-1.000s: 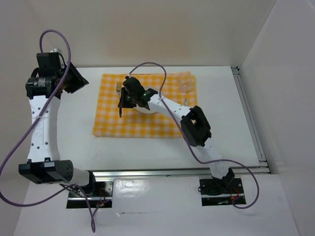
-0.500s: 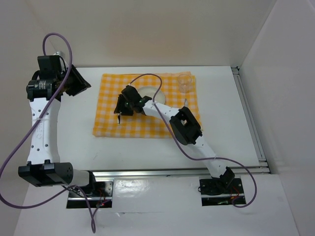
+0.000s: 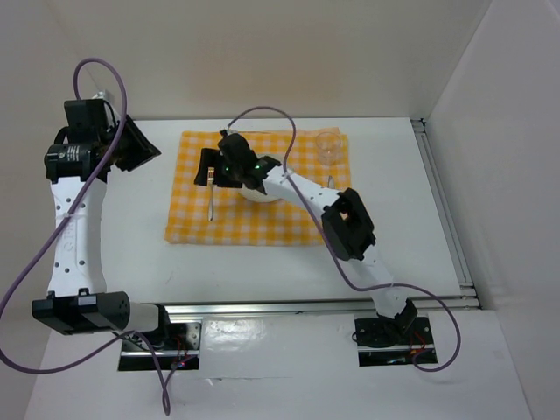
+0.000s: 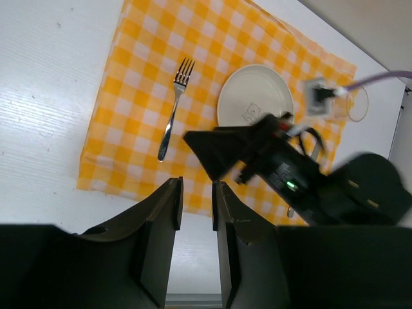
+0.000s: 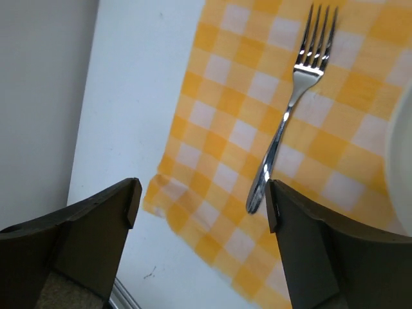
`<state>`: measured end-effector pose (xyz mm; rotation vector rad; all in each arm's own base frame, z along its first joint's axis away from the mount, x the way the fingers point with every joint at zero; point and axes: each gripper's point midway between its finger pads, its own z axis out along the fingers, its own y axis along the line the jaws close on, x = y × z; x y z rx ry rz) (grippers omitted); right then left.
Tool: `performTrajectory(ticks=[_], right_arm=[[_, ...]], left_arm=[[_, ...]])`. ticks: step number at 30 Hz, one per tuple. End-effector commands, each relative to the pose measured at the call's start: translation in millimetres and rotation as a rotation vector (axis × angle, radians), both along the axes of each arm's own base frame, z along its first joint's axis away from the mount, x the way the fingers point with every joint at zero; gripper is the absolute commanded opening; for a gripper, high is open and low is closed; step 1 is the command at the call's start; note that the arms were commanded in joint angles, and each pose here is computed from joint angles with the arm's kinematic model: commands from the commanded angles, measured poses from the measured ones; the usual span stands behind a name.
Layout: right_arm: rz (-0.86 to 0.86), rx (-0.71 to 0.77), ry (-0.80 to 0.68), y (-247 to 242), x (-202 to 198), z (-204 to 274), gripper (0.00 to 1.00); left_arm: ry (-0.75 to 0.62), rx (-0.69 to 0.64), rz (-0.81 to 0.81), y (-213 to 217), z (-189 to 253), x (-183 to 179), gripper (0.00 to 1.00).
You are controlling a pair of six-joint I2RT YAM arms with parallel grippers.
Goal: Set the dinner table for one person
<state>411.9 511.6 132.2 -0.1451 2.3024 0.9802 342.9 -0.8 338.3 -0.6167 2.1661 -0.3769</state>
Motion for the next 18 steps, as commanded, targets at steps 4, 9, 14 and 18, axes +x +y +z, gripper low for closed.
performTrajectory(ticks=[4, 9, 14, 18], right_arm=[[-0.171, -0.237, -0.197, -128.8, -17.5, 133.0, 1.00], [-0.444, -0.477, -0.031, -277.6, -52.9, 106.7, 1.00], [-0.628, -0.401, -0.063, -372.4, -109.0, 145.8, 1.00], [-0.665, -0.328, -0.137, -411.5, -138.6, 161.3, 1.00]], left_arm=[[-0.083, 0.037, -0.034, -0.6, 23.0, -4.9, 0.42], [-0.078, 0.044, -0.040, -0.1, 14.2, -3.6, 0.43], [-0.085, 0.045, -0.039, 0.4, 9.3, -0.6, 0.43], [-0.057, 0.081, -0.016, 8.8, -5.8, 1.9, 0.45]])
